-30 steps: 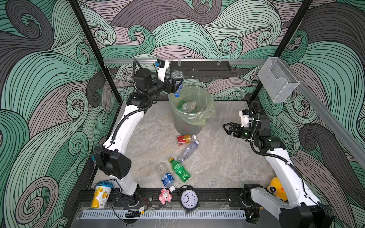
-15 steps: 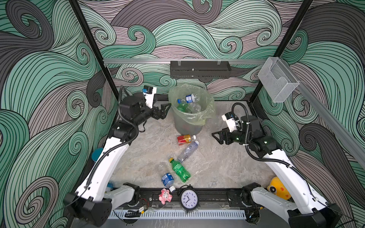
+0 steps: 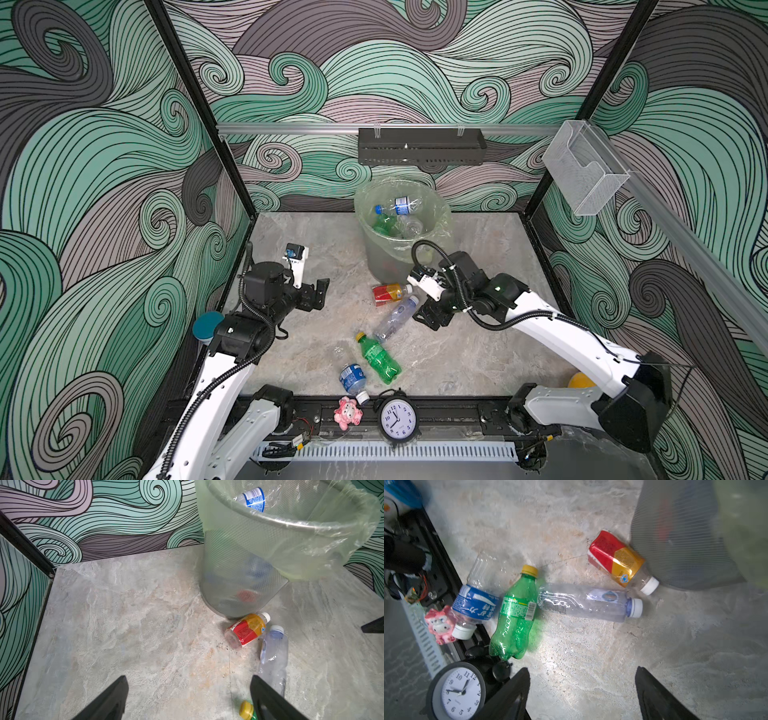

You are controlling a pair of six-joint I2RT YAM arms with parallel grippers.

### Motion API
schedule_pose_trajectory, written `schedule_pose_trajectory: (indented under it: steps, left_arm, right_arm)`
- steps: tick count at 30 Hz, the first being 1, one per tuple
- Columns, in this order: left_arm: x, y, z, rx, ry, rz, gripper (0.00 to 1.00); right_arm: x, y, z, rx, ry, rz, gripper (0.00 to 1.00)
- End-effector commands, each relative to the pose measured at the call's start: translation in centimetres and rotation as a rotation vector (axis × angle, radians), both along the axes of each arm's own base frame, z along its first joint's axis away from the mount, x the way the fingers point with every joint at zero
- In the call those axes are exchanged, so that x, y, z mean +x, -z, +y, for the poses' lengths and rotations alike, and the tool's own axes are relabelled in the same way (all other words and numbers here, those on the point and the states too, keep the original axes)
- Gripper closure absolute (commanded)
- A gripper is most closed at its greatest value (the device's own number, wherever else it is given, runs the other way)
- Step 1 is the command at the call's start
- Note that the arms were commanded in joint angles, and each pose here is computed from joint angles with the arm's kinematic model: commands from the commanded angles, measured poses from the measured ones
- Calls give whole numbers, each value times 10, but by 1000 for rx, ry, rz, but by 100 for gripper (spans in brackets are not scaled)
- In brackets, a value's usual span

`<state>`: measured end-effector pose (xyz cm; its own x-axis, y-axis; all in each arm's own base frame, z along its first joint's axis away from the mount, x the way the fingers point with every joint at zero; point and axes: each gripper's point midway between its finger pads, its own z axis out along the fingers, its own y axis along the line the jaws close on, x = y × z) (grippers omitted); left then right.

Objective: Throw the plastic bottles in the bin
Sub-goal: Pick up the plastic bottle from the center of the table.

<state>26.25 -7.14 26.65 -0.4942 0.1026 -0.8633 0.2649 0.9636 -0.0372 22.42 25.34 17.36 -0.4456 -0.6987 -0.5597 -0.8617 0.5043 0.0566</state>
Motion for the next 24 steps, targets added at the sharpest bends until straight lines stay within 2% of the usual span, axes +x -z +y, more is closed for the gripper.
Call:
schedule_pose_trajectory:
  steps: [1, 4, 8, 13, 19, 24]
  left_arm:
    - [-6, -11, 11, 13, -45, -37, 7]
    - [-6, -16, 11, 20, -38, -48, 7]
    - [-7, -16, 12, 38, -33, -45, 7]
    - [-9, -12, 14, 48, -35, -46, 7]
    - [-13, -11, 16, 83, -23, -56, 7]
    - [-17, -8, 15, 86, -12, -55, 7]
  right_arm:
    - [-2, 13, 8, -91, -183, -70, 25]
    - [-5, 24, 22, -130, -371, -141, 26]
    - [6, 33, 39, -132, -480, -197, 26]
    - [14, 55, 50, -200, -546, -134, 20]
    - [24, 75, 65, -220, -606, -155, 16]
    - [19, 89, 67, -261, -667, -95, 14]
